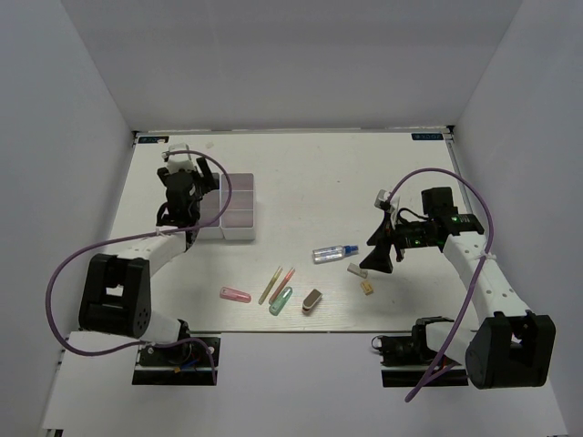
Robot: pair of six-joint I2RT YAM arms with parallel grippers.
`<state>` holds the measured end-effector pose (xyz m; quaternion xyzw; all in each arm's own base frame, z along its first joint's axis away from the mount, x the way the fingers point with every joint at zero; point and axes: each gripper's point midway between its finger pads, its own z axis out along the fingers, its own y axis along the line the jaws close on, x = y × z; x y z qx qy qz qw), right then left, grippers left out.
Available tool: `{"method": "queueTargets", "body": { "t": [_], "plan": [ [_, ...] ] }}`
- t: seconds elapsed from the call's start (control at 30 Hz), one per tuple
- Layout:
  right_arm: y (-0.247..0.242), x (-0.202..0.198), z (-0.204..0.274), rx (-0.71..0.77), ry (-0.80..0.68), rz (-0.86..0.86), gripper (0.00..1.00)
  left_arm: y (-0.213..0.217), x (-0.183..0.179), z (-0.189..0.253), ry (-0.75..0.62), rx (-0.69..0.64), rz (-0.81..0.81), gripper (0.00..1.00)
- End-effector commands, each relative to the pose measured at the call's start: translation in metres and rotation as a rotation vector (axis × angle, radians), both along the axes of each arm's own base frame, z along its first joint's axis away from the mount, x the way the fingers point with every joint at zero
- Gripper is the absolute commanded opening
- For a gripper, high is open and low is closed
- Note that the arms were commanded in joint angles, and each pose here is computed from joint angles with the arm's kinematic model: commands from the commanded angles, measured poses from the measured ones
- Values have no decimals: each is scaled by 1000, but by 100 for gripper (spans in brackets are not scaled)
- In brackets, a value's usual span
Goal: Sort the stationery into containers
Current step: Grab a piece of stationery with the right arm
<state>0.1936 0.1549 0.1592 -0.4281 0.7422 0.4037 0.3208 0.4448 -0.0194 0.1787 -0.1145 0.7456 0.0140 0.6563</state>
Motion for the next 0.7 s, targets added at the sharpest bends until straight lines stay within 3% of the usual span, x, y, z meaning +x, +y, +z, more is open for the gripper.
{"method": "queueTargets", "body": {
  "t": [0.0, 0.1, 0.17, 0.23, 0.27, 0.3, 0.33, 0.37, 0.4, 0.43, 0.5, 0.6, 0.63, 0.67],
  "plan": [
    [0, -1, 5, 7, -9, -3, 91, 1, -7, 37, -72, -11, -8, 85],
    [0, -1, 5, 8, -5, -3, 91, 0, -16, 57, -95, -28, -13, 85],
    [0, 0, 3, 8, 2, -6, 85, -7, -21, 68, -66, -46, -35, 78],
    [1, 3, 2, -1, 4, 13, 33, -29, -45, 52, 84, -106, -151, 40],
    [1, 4, 1, -13, -13, 29, 0, -40, -48, 80, 55, -141, -208, 12],
    [1, 7, 5, -17, -38, 46, 0, -50, -64, 58, 187, -167, -260, 5],
    [2, 10, -2, -26, -36, 72, 0, -55, -79, 54, 269, -214, -272, 3],
    [0, 13, 0, -56, -134, 150, 7, -65, -87, 55, 298, -235, -324, 4],
    [-1, 14, -6, -71, -143, 187, 65, -69, -103, 48, 378, -246, -358, 23],
    [0, 15, -9, -72, -165, 223, 90, -87, -124, 39, 463, -280, -471, 41],
    [0, 10, -20, -100, -310, 447, 90, -97, -155, 23, 593, -287, -553, 71],
    [12, 21, -29, -126, -371, 570, 90, -94, -192, -6, 686, -200, -577, 76],
    [15, 41, -29, -165, -447, 577, 90, -91, -202, -16, 670, -188, -571, 87],
    [18, 49, -38, -186, -418, 579, 90, -88, -212, -26, 661, -185, -560, 88]
  ]
}}
